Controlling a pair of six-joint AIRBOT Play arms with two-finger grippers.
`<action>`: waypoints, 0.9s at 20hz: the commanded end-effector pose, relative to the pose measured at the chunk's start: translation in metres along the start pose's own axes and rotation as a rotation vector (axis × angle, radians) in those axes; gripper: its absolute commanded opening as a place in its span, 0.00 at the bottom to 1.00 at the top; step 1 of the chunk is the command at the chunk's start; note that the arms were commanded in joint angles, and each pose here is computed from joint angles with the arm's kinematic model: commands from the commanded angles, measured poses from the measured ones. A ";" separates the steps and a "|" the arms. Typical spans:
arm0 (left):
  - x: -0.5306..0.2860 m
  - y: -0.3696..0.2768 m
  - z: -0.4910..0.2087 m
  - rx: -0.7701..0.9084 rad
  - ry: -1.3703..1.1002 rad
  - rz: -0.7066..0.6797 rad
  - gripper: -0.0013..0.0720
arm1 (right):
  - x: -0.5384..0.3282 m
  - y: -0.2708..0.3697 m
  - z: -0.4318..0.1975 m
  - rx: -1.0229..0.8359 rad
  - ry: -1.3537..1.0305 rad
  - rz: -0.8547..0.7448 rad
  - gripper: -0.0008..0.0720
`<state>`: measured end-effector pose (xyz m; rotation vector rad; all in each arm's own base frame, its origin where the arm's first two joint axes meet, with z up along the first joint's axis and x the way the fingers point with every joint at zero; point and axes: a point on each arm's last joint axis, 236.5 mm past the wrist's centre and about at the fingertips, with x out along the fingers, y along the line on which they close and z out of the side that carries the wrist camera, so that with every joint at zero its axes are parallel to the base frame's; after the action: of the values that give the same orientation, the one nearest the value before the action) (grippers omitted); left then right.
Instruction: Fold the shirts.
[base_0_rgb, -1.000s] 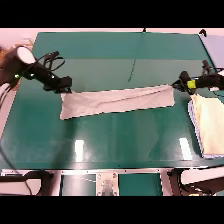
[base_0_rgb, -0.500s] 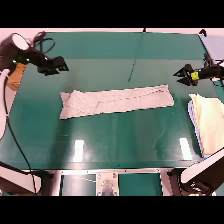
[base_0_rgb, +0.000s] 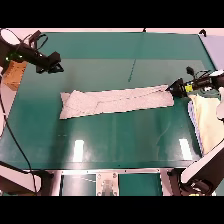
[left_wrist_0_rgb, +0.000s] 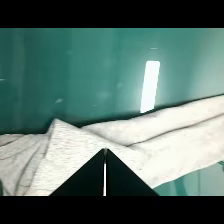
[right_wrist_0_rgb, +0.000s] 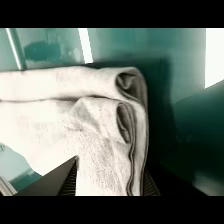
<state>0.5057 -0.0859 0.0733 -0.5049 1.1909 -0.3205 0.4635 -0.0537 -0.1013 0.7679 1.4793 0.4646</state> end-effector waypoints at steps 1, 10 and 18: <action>0.007 -0.029 -0.003 0.034 0.004 -0.076 0.05 | 0.025 0.001 -0.015 -0.079 0.099 -0.003 0.47; 0.124 -0.136 -0.056 0.207 0.093 -0.199 0.05 | -0.030 0.066 -0.016 -0.206 0.017 -0.045 0.02; 0.242 -0.218 -0.171 0.269 0.258 -0.346 0.05 | -0.103 0.207 -0.064 -0.468 -0.103 -0.053 0.03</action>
<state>0.4554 -0.3846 -0.0283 -0.4378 1.2636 -0.8084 0.4425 0.0062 0.0755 0.4338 1.2968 0.6505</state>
